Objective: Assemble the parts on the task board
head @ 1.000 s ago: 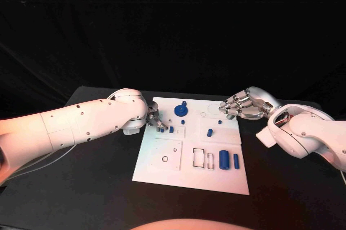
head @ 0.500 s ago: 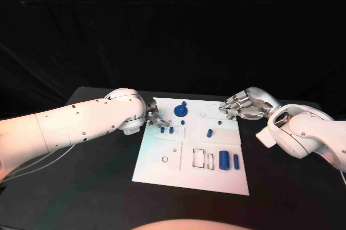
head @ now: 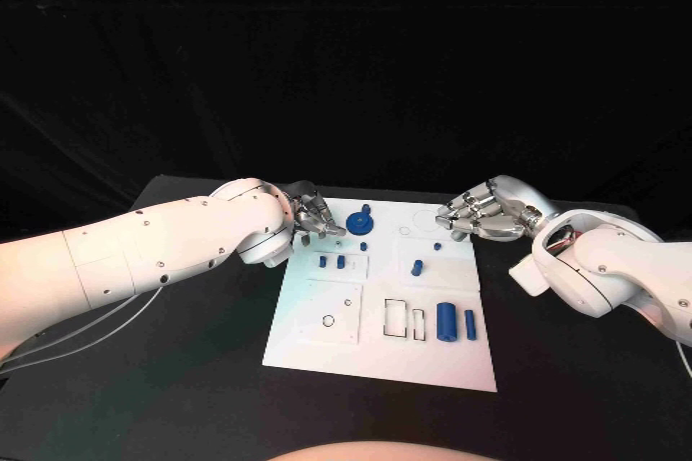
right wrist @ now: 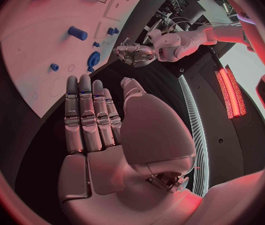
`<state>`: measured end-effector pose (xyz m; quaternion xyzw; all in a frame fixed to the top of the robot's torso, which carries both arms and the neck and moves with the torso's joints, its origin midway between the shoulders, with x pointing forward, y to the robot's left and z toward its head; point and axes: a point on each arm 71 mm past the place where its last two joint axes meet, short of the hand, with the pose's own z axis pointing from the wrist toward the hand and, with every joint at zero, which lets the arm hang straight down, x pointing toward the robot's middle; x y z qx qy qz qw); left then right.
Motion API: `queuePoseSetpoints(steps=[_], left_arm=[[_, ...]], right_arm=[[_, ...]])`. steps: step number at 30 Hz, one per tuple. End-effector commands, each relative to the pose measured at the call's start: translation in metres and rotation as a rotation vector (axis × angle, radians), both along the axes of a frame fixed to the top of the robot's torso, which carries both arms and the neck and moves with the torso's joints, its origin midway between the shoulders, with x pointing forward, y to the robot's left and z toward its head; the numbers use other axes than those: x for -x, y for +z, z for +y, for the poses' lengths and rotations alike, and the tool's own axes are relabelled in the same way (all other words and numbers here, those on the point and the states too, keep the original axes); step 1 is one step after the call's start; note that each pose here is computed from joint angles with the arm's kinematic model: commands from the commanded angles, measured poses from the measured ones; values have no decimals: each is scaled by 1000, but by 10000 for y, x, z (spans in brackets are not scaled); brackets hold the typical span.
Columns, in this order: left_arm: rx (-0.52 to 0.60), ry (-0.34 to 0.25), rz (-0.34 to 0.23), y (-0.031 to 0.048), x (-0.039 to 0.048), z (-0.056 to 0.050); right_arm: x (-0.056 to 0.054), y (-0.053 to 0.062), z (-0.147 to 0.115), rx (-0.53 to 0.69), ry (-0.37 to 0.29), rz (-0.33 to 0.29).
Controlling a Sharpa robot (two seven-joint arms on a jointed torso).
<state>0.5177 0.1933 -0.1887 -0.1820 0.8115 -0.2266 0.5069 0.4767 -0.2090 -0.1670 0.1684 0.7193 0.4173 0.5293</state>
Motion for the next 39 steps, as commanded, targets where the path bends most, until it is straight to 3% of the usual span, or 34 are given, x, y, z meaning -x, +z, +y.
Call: queuePoseSetpoints(steps=[1, 5, 11, 16, 27, 39], left_arm=[[142, -124, -281, 190, -24, -164], [83, -244, -382, 176, 4, -300], [-80, -370, -376, 56, 20, -451], [-184, -424, -362, -26, 19, -521], [-320, -454, -312, -133, -19, -575], [-326, -447, -310, -216, -84, -620]], right_arm=[[8, -4, 9, -2, 9, -3], [14, -8, 9, -3, 10, -2], [18, -11, 15, -4, 12, -2], [19, -13, 19, -4, 13, -2], [22, -21, 27, -5, 15, -1], [24, -24, 43, -6, 19, -1]])
